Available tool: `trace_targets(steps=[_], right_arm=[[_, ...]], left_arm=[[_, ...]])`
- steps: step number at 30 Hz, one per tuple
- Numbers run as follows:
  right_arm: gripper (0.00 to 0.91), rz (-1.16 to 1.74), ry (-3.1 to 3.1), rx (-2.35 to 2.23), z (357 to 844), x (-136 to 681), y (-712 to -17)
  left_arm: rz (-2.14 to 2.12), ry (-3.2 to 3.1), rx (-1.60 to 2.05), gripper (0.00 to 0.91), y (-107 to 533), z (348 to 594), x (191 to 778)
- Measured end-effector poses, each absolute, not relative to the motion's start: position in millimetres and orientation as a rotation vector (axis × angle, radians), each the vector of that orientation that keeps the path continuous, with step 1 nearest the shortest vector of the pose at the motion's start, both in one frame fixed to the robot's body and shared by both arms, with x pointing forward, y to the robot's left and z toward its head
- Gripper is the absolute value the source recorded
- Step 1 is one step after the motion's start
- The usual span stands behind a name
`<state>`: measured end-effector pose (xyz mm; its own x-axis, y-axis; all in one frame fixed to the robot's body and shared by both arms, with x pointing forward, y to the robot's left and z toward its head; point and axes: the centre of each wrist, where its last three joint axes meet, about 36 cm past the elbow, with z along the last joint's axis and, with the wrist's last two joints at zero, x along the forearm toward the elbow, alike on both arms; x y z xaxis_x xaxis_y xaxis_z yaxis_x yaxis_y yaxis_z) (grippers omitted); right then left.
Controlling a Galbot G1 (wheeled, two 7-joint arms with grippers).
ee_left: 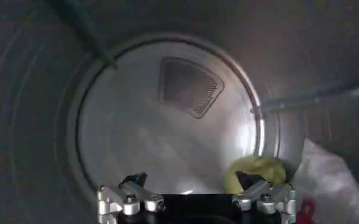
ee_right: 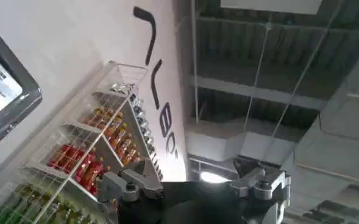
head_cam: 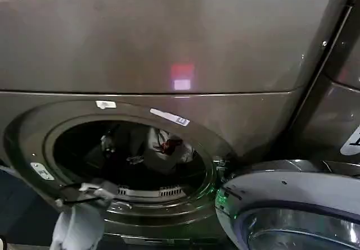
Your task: Grasp the clothes from the dryer.
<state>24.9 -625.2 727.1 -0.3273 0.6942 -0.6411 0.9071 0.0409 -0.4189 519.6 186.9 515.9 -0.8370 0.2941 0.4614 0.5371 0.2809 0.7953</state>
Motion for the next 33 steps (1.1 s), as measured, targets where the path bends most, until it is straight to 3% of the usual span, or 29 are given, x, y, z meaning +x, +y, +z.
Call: trace_targets(steps=[22, 33], right_arm=[[0.907, -1.162, 2.094, 1.597, 727, 33, -626], [0.907, -1.154, 2.109, 1.577, 726, 38, -628]], left_arm=[[-1.533, -1.856, -1.045, 0.907, 187, 527, 626], [-1.464, -1.753, -1.085, 0.907, 191, 519, 662]])
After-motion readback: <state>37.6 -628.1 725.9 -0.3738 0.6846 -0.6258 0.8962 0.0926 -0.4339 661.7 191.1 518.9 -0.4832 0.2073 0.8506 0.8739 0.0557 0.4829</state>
